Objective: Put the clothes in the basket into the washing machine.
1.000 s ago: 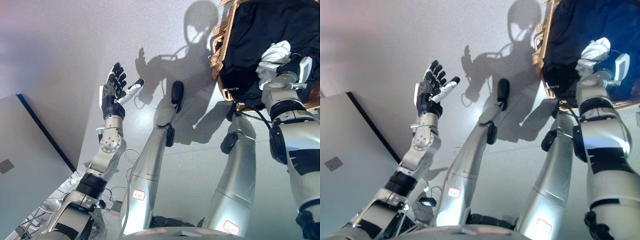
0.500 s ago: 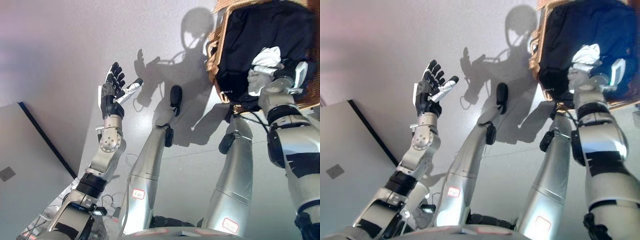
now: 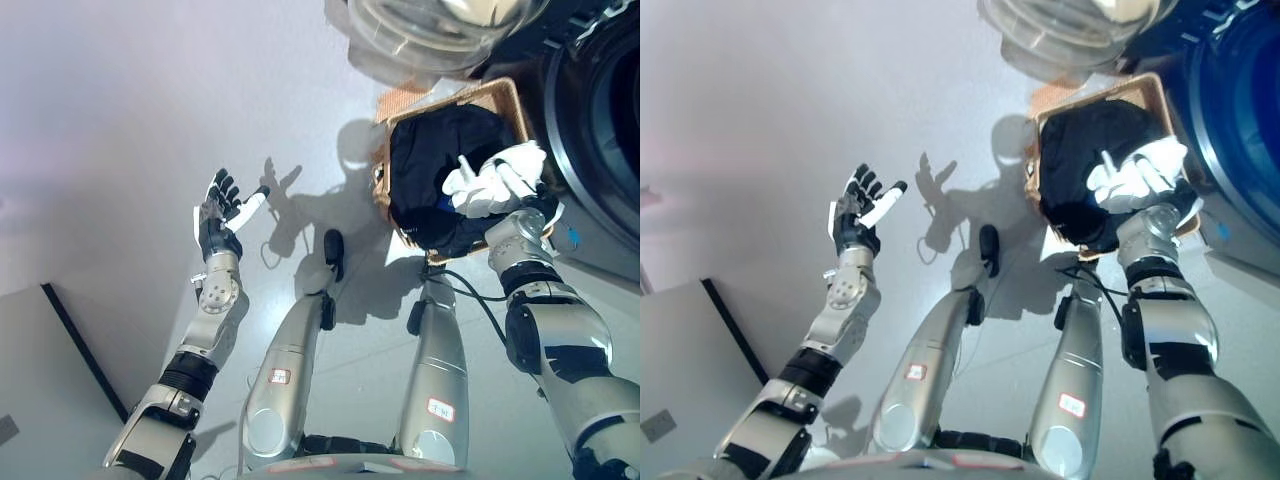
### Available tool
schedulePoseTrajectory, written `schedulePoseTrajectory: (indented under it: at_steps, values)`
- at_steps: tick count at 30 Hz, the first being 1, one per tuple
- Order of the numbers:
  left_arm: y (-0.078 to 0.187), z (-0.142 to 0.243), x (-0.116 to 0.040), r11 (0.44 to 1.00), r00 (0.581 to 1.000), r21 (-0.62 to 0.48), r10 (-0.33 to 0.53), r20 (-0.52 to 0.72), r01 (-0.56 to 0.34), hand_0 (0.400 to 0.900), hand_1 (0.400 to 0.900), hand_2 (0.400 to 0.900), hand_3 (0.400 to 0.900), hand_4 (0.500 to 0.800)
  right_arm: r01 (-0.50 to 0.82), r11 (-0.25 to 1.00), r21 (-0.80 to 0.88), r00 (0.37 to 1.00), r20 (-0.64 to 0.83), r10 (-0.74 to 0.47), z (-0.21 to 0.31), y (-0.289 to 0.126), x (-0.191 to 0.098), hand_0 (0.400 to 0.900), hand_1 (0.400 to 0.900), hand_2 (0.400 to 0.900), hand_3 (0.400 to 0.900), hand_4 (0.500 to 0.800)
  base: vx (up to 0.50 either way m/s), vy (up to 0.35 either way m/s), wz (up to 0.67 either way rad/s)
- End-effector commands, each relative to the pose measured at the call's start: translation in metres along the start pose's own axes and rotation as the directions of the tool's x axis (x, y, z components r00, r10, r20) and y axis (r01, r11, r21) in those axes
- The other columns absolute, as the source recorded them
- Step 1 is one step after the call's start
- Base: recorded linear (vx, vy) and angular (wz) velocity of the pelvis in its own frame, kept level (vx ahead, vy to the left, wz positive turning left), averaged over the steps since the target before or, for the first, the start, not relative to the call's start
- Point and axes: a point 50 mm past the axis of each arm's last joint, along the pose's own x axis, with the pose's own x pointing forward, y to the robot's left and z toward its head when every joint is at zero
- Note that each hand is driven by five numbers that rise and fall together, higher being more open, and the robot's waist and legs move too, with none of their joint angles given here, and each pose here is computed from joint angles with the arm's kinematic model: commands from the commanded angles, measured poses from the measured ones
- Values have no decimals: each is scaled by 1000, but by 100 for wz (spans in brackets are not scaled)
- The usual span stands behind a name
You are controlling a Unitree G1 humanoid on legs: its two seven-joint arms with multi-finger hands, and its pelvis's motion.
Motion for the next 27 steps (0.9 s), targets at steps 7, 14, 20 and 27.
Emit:
schedulePoseTrajectory:
  at_steps: [7,14,20,27]
  values:
    - [45,7,-7,993,993,-62,107,55,-103,900,900,900,900,800,-26,916,399,955,279,-95,114,-23,12,400,400,400,400,500,68,-87,4]
    - [47,4,-11,993,995,-69,94,39,-91,900,900,900,900,800,-24,872,489,900,391,-194,180,-50,9,400,400,400,400,500,54,-88,2]
    - [51,1,-13,994,995,-51,97,27,-96,900,900,900,900,800,-55,802,594,841,461,-284,222,-70,-3,400,400,400,400,500,69,-105,-1]
    - [64,5,-15,991,990,-30,133,45,-132,900,900,900,900,800,-12,785,620,764,512,-393,260,-100,-16,400,400,400,400,500,67,-96,2]
